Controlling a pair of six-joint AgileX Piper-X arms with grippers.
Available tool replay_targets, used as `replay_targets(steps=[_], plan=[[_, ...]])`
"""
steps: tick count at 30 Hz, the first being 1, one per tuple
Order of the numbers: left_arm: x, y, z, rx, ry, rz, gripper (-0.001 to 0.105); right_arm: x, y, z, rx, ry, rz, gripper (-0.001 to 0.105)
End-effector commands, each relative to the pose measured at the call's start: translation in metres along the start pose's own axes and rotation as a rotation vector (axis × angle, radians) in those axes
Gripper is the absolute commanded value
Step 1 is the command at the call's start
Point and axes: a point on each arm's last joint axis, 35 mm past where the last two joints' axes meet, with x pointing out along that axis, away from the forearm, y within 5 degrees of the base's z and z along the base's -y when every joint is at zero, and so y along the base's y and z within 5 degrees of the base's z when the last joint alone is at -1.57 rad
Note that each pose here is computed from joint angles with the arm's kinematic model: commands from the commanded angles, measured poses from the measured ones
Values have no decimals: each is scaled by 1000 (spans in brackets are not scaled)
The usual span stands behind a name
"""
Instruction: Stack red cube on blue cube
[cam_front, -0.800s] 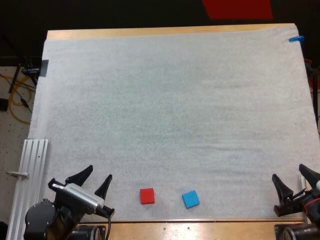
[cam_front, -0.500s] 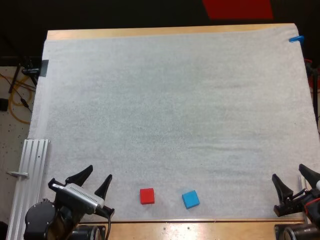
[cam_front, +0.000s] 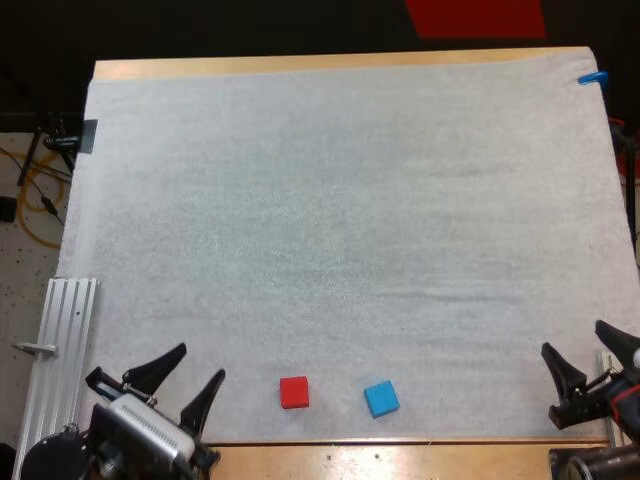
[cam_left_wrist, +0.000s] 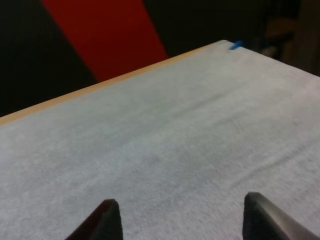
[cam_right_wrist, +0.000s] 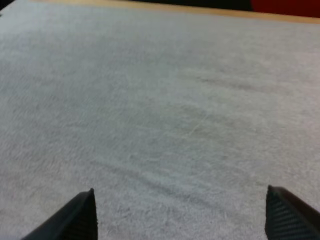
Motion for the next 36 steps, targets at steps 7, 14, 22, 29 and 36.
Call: replay_targets(steps=[7,14,22,29,36], plan=[[-3,-4,28,84,149,-125,52,10,-5,33,-113,24,148,67],[-1,-9,50,161,235,-298,52,27,-5,69,-208,43,297,67],[-7,-11,50,220,512,-378,52,48,2,110,-309,29,468,67],[-6,-2,50,293,532,-143,52,74,17,128,-447,48,577,67],[-6,-2,50,294,532,-142,52,99,50,133,-536,50,709,67]])
